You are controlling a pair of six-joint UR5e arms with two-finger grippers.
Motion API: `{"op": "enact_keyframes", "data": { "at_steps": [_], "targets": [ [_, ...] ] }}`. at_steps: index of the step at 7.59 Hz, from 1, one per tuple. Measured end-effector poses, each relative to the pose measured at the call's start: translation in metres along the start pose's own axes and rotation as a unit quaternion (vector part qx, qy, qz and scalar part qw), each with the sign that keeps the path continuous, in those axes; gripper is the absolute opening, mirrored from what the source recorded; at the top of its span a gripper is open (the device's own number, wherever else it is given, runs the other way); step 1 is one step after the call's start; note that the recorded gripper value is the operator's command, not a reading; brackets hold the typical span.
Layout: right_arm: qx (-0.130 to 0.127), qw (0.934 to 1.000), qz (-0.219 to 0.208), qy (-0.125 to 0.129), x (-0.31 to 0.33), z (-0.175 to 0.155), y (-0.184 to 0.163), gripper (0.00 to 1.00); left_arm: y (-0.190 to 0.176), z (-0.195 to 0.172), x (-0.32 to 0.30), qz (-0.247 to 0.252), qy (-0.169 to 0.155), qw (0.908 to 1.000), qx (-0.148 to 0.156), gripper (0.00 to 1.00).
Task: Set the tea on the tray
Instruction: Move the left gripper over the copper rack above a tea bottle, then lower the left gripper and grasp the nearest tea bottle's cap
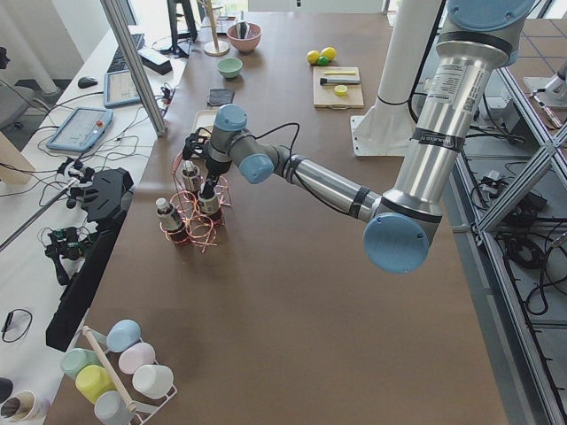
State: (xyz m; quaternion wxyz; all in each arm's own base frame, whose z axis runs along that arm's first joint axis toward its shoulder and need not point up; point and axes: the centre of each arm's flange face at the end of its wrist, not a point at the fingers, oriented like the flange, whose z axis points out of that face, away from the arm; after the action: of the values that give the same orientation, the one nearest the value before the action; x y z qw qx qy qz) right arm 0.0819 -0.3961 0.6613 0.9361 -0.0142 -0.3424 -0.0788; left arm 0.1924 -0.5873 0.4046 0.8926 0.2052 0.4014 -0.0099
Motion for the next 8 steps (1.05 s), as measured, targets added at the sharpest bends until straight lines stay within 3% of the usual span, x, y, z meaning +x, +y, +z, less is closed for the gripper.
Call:
{"op": "enact_keyframes", "data": {
  "at_steps": [5, 8],
  "targets": [
    [0.002, 1.0000, -0.002, -0.001, -0.0004, -0.0001, 0.0003, 1.00, -0.0055, 0.0034, -0.0012, 0.002, -0.002, 1.0000, -0.001, 0.84],
    [0.003, 1.0000, -0.002, 0.000, -0.0007, -0.0001, 0.0012, 1.00, -0.0073, 0.0016, -0.0043, 0.000, -0.003, 1.0000, 0.001, 0.73]
  ]
}}
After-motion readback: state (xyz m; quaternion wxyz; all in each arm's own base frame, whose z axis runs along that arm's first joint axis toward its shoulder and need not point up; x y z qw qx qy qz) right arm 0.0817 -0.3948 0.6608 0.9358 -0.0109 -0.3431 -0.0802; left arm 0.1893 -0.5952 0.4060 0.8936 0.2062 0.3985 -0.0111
